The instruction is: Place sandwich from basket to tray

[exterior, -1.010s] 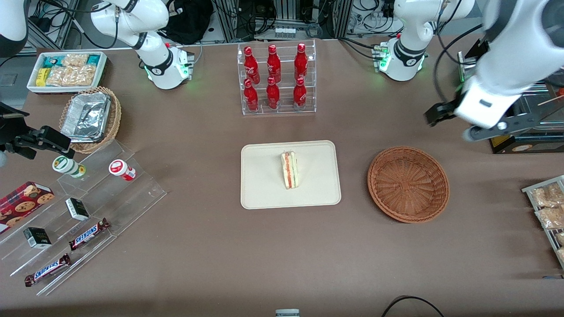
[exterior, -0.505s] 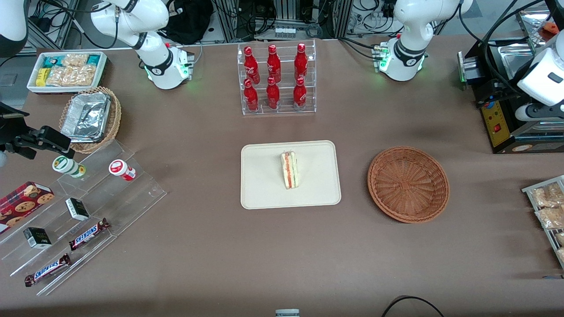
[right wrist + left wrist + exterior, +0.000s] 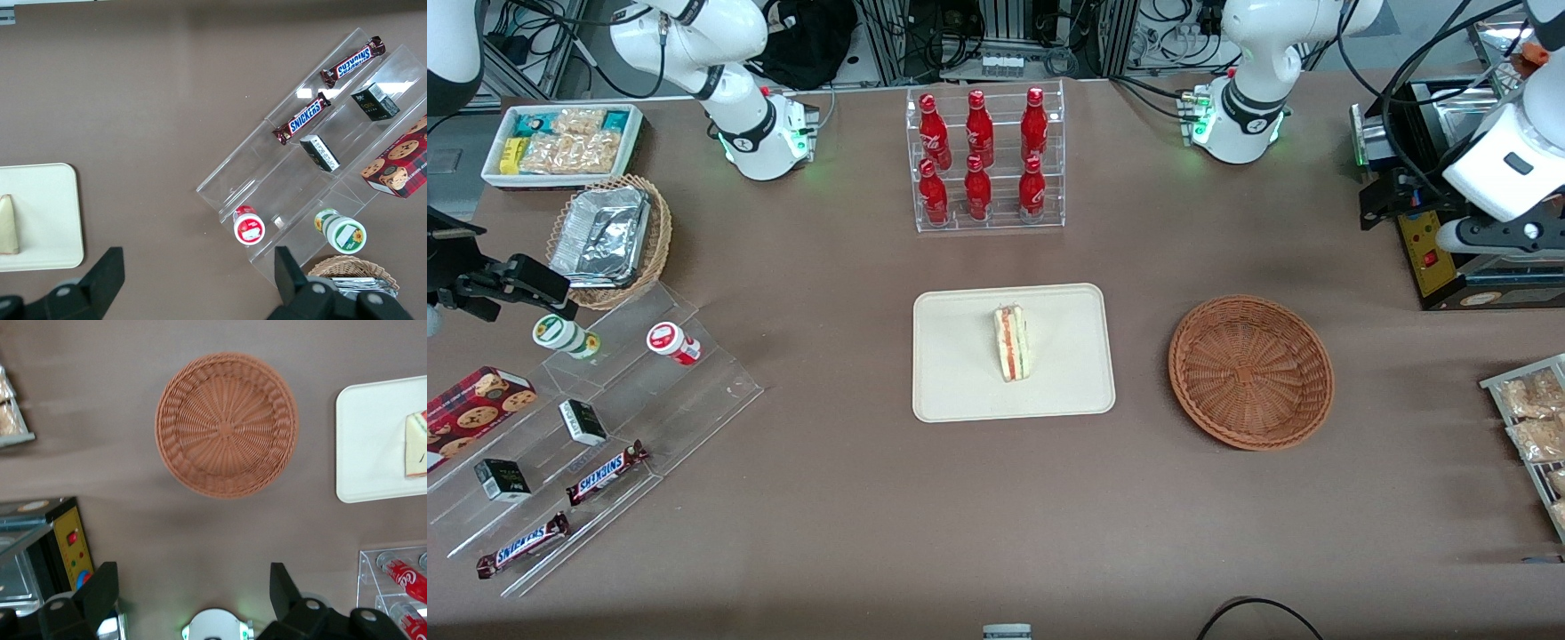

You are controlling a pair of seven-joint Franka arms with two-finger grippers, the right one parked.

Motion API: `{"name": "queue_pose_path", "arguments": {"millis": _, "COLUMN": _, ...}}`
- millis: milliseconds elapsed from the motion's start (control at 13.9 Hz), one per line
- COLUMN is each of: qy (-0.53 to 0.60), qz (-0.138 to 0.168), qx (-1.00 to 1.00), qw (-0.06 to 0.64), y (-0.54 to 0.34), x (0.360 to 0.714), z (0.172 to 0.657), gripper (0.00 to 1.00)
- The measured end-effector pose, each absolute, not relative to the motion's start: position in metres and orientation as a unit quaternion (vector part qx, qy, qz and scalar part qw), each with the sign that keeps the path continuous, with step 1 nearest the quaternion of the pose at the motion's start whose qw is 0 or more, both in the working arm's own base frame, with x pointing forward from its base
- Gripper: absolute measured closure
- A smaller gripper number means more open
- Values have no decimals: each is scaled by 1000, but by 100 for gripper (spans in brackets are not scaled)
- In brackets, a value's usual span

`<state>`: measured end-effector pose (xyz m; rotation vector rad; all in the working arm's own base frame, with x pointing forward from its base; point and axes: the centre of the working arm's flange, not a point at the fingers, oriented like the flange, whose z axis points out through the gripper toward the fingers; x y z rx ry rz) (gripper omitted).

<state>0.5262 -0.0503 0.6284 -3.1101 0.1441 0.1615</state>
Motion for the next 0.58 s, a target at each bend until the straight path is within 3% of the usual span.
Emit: {"name": "queue_pose_path", "arguments": {"millis": 577, "qy": 27, "qz": 20, "qx": -999, "qw": 10, "y": -30, "x": 537, "z": 633, "gripper": 0}}
